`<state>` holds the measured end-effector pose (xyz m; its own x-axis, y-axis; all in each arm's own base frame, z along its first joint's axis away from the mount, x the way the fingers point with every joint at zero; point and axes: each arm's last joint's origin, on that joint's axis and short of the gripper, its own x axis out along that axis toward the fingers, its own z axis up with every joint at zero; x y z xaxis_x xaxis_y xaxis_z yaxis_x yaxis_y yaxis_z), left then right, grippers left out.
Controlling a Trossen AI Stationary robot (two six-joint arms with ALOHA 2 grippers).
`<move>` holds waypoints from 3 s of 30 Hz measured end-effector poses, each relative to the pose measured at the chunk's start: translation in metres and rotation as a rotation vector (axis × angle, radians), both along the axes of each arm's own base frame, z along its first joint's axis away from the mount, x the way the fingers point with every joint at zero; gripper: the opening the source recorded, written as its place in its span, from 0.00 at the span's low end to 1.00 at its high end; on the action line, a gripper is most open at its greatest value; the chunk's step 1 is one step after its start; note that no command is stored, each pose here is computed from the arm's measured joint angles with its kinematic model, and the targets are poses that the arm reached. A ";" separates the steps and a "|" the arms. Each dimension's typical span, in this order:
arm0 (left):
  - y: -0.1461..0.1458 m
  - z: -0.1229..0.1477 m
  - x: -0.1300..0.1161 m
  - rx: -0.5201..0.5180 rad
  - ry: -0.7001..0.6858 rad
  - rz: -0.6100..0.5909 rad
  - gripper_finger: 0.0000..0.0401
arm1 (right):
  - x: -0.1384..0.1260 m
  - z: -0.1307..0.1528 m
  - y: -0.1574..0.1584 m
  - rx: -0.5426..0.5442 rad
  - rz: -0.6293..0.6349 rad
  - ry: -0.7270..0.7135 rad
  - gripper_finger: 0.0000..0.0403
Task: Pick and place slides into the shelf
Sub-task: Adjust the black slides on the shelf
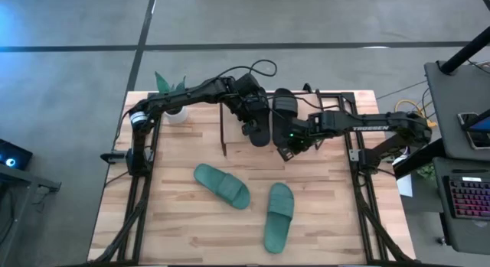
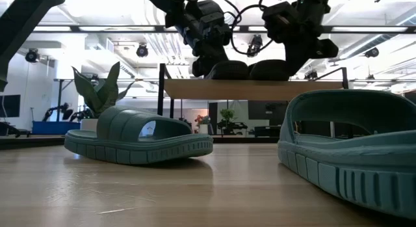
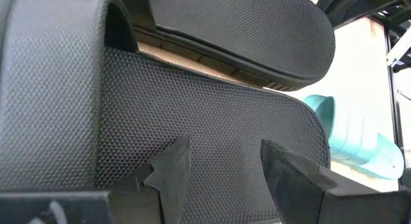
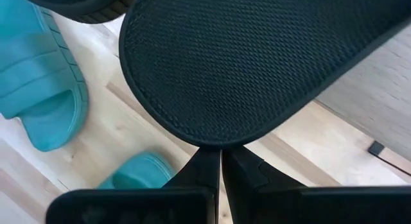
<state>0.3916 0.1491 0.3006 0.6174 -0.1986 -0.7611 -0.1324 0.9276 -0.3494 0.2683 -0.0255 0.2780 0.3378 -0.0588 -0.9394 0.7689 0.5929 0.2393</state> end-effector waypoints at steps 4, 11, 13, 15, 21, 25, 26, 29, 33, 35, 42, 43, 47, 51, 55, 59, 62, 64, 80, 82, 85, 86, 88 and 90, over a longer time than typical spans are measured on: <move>0.000 0.000 0.000 -0.001 0.003 0.000 0.44 | 0.000 0.000 0.001 -0.004 0.015 -0.002 0.02; -0.006 0.019 -0.011 0.007 -0.024 0.003 0.44 | -0.010 0.015 0.006 -0.034 0.040 -0.061 0.02; -0.008 0.031 -0.017 0.021 -0.057 0.004 0.44 | -0.016 0.022 0.007 -0.042 0.028 -0.086 0.02; -0.010 0.039 -0.024 0.040 -0.055 0.031 0.44 | -0.025 0.029 0.006 -0.076 -0.013 -0.095 0.02; -0.008 0.039 -0.042 0.164 0.123 0.154 0.44 | -0.056 0.039 -0.007 -0.226 -0.294 -0.020 0.02; -0.001 0.041 -0.048 0.193 0.139 0.200 0.44 | -0.064 0.041 -0.023 -0.238 -0.372 -0.008 0.02; 0.001 0.041 -0.049 0.190 0.141 0.213 0.44 | -0.064 0.039 -0.028 -0.242 -0.381 0.001 0.02; 0.012 0.041 -0.054 0.178 0.146 0.260 0.44 | -0.063 0.035 -0.044 -0.257 -0.404 0.036 0.02; 0.028 0.041 -0.062 0.176 0.151 0.306 0.44 | -0.056 0.028 -0.063 -0.278 -0.400 0.060 0.02; 0.035 0.040 -0.065 0.173 0.154 0.327 0.44 | -0.050 0.025 -0.071 -0.289 -0.382 0.048 0.02; 0.052 0.026 -0.064 0.130 0.173 0.340 0.44 | -0.035 0.012 -0.092 -0.300 -0.336 0.052 0.02; 0.053 0.024 -0.062 0.130 0.170 0.337 0.44 | -0.034 0.010 -0.094 -0.302 -0.330 0.058 0.02; 0.055 0.019 -0.056 0.131 0.153 0.333 0.44 | -0.029 0.004 -0.097 -0.312 -0.308 0.071 0.02; 0.056 0.015 -0.054 0.111 0.146 0.322 0.44 | -0.024 0.006 -0.099 -0.329 -0.313 0.029 0.02; 0.054 0.009 -0.053 0.096 0.151 0.310 0.44 | -0.021 0.007 -0.101 -0.343 -0.311 -0.008 0.02; 0.054 0.004 -0.053 0.087 0.158 0.307 0.44 | -0.020 0.007 -0.101 -0.340 -0.304 -0.009 0.02; 0.053 0.004 -0.052 0.086 0.150 0.300 0.44 | -0.022 0.006 -0.101 -0.338 -0.308 0.008 0.02; 0.053 0.003 -0.050 0.088 0.139 0.295 0.44 | -0.023 0.006 -0.101 -0.336 -0.319 0.013 0.02; 0.053 0.004 -0.046 0.107 0.092 0.269 0.44 | -0.035 0.015 -0.097 -0.387 -0.400 0.027 0.02; 0.051 0.003 -0.048 0.099 0.117 0.263 0.44 | -0.036 0.015 -0.097 -0.390 -0.400 0.034 0.02; 0.049 0.005 -0.053 0.084 0.152 0.260 0.44 | -0.041 0.017 -0.095 -0.394 -0.400 0.058 0.02; 0.047 0.007 -0.054 0.084 0.152 0.258 0.44 | -0.043 0.018 -0.094 -0.395 -0.400 0.069 0.02; 0.041 0.015 -0.056 0.090 0.126 0.245 0.44 | -0.047 0.019 -0.092 -0.388 -0.395 0.088 0.02; 0.032 0.023 -0.056 0.096 0.102 0.222 0.44 | -0.049 0.020 -0.090 -0.364 -0.385 0.091 0.02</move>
